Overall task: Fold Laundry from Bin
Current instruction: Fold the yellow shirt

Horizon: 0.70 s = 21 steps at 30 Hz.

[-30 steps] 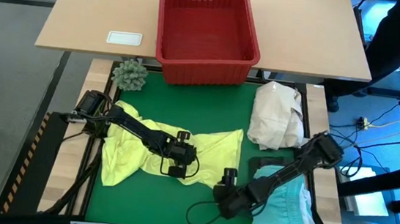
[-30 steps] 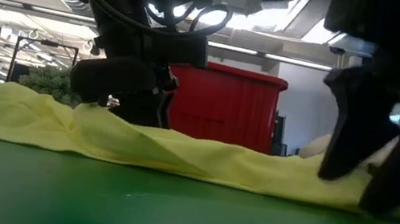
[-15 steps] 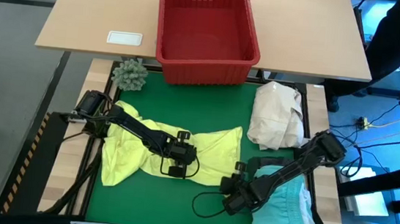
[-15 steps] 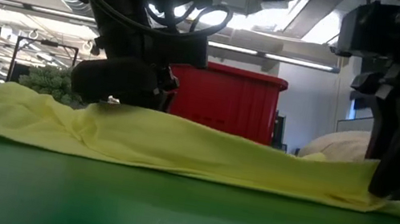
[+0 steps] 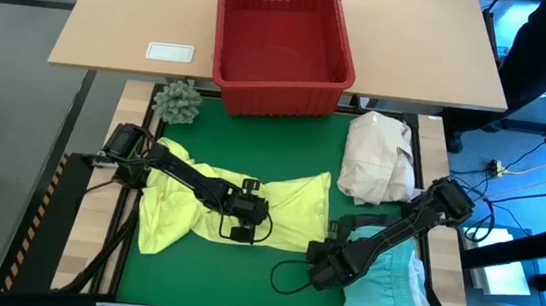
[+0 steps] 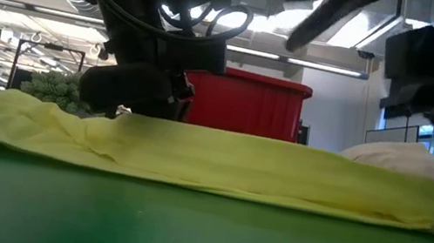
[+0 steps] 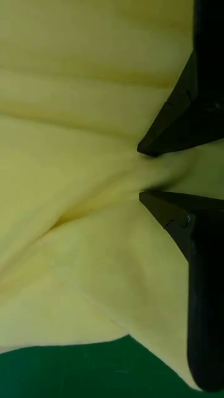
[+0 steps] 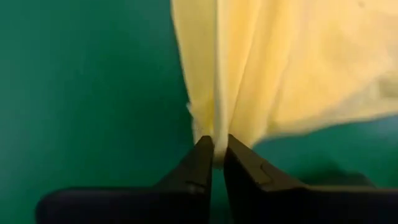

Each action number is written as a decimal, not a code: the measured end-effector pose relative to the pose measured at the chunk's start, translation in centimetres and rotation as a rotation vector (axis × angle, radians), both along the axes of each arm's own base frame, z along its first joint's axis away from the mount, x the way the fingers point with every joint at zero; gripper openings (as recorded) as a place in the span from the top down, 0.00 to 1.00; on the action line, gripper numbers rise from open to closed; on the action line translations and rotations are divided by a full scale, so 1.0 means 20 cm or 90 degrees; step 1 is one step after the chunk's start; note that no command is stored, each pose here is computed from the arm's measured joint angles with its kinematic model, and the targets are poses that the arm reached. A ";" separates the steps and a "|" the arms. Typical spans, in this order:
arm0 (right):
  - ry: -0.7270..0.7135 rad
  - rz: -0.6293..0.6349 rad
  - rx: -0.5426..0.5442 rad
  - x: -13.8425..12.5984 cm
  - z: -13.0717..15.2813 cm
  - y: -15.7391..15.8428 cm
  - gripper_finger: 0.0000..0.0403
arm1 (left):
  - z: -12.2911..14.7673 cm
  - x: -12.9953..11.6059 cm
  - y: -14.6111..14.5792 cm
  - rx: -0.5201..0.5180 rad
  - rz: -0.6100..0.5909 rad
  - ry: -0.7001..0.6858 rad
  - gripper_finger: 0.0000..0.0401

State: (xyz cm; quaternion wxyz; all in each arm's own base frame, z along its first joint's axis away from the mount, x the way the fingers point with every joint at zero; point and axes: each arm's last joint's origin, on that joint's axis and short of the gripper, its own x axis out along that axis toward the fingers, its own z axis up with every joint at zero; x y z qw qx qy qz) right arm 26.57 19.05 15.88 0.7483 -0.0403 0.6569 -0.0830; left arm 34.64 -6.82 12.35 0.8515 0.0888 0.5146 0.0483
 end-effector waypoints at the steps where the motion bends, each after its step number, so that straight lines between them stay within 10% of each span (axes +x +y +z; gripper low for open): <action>1: 0.011 -0.001 -0.009 0.00 0.02 0.00 0.90 | 0.00 0.00 0.00 0.000 0.000 0.000 0.73; 11: -0.030 -0.006 -0.137 0.04 0.27 0.00 0.88 | 0.00 0.00 0.00 0.001 0.001 0.000 0.73; 21: -0.092 0.015 -0.042 0.10 0.20 0.05 0.88 | 0.00 0.00 0.00 0.001 0.001 0.000 0.73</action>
